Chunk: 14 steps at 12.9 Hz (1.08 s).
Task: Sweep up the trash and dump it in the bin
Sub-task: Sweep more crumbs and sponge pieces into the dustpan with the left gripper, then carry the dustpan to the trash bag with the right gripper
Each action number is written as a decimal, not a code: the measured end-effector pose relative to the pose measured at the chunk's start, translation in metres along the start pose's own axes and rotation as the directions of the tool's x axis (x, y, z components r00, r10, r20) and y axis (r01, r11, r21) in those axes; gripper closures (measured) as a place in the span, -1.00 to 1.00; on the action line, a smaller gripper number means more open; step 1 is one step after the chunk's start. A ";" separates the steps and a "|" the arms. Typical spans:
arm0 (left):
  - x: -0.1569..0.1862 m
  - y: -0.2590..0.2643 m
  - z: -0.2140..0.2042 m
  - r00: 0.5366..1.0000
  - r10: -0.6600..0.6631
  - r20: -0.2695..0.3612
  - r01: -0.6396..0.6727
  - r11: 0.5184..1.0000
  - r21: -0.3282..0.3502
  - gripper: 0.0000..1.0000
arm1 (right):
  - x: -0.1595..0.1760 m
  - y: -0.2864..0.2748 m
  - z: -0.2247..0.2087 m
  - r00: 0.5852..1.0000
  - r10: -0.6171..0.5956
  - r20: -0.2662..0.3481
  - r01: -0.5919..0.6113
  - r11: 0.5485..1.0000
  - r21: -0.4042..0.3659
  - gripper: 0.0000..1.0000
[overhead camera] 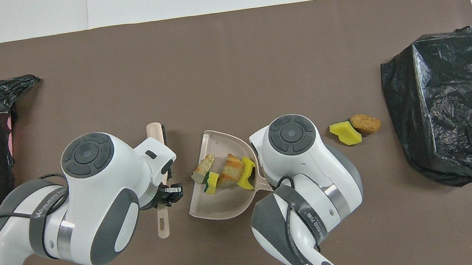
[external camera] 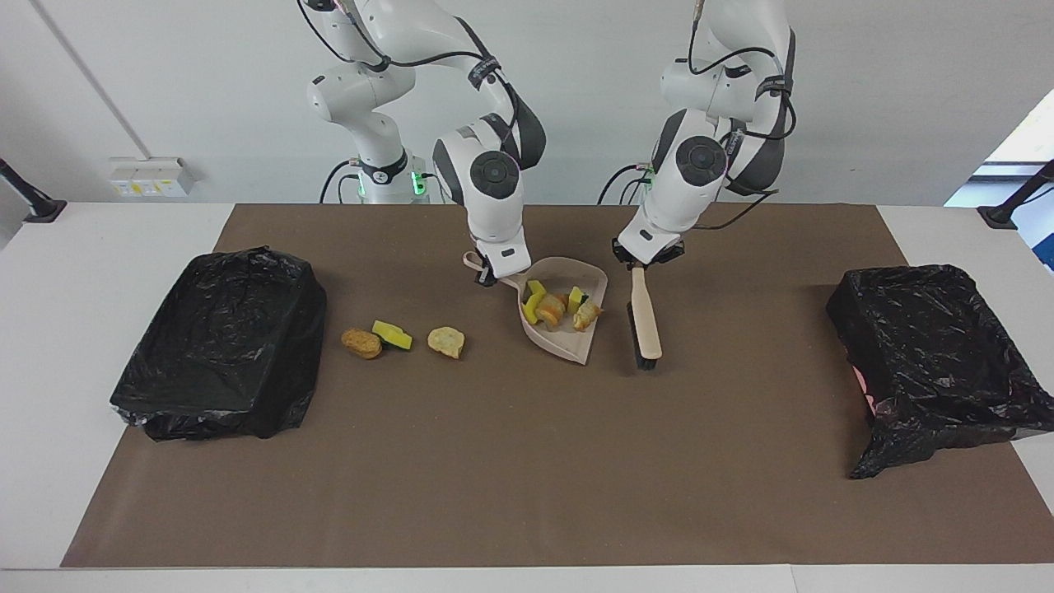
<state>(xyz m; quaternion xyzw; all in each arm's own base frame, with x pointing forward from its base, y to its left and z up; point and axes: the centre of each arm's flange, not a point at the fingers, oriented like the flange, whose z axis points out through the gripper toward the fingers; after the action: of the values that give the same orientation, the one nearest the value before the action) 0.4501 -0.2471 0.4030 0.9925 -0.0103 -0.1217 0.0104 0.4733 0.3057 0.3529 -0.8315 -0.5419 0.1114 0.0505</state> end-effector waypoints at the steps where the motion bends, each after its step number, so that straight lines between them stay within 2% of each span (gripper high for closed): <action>1: -0.006 -0.001 -0.006 1.000 -0.030 0.002 0.030 0.999 0.012 0.49 | -0.001 0.000 -0.005 1.000 0.008 -0.008 -0.008 1.000 -0.004 0.35; 4: -0.025 0.009 -0.014 0.989 -0.149 -0.012 0.149 0.988 0.036 0.49 | -0.015 0.008 -0.032 0.997 0.045 -0.056 -0.047 0.999 -0.024 0.35; 6: -0.045 0.029 -0.006 0.986 -0.167 -0.017 0.168 0.985 0.051 0.49 | -0.031 0.017 -0.054 0.993 0.071 -0.096 -0.075 0.997 -0.037 0.35; 9: -0.102 0.061 0.022 0.987 -0.150 -0.052 0.153 0.986 0.063 0.49 | -0.065 0.036 -0.089 0.983 0.121 -0.141 -0.128 0.991 -0.039 0.35; 11: -0.142 0.077 0.036 0.988 -0.138 -0.074 0.143 0.987 0.067 0.49 | -0.103 0.057 -0.116 0.976 0.157 -0.154 -0.159 0.987 -0.001 0.35; 14: -0.190 0.110 0.056 0.988 -0.101 -0.117 0.108 0.993 0.050 0.49 | -0.198 0.109 -0.152 0.969 0.151 -0.196 -0.150 0.989 0.020 0.35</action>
<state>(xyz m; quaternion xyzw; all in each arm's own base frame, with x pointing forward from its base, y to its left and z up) 0.2500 -0.3534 0.3969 0.9969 0.0389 -0.0647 -0.0231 0.5301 0.0867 0.5042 -0.8769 -0.4696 0.0334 0.0973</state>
